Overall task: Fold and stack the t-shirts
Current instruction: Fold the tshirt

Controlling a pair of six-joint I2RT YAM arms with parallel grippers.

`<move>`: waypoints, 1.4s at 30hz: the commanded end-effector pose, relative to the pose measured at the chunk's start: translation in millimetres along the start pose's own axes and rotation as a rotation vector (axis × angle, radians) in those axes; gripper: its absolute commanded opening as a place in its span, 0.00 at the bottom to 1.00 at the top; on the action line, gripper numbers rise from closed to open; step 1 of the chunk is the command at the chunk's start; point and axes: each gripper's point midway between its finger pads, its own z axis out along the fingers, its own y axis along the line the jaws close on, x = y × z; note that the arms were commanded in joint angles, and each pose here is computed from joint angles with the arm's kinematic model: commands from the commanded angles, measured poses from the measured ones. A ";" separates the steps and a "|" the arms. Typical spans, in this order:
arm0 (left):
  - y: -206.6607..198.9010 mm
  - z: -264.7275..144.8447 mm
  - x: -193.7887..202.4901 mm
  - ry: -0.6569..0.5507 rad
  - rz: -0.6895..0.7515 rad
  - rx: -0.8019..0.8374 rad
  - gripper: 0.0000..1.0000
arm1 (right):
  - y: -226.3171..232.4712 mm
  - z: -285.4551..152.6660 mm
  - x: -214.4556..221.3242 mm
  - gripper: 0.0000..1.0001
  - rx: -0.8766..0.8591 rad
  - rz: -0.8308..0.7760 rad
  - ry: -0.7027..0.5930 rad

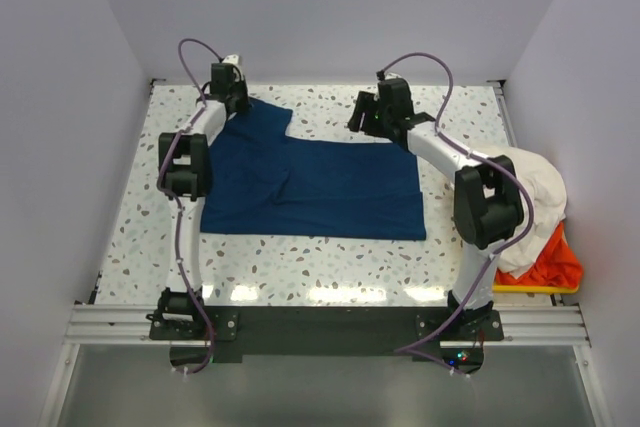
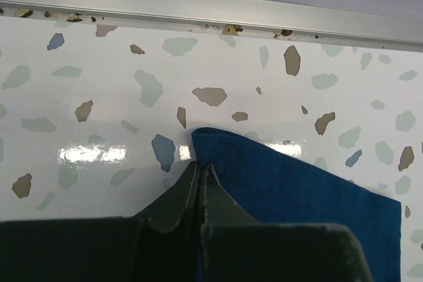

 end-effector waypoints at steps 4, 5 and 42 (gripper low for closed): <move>-34.4 -46.4 -88.6 -0.260 0.005 0.144 0.00 | -52.1 -13.0 -1.4 0.63 0.153 0.013 0.016; -40.2 -56.3 -96.2 -0.281 0.005 0.167 0.00 | -58.5 -13.3 -0.4 0.63 0.165 0.023 0.021; -75.3 -97.8 -128.4 -0.372 -0.010 0.340 0.00 | -212.9 13.4 -7.2 0.48 0.545 0.229 0.021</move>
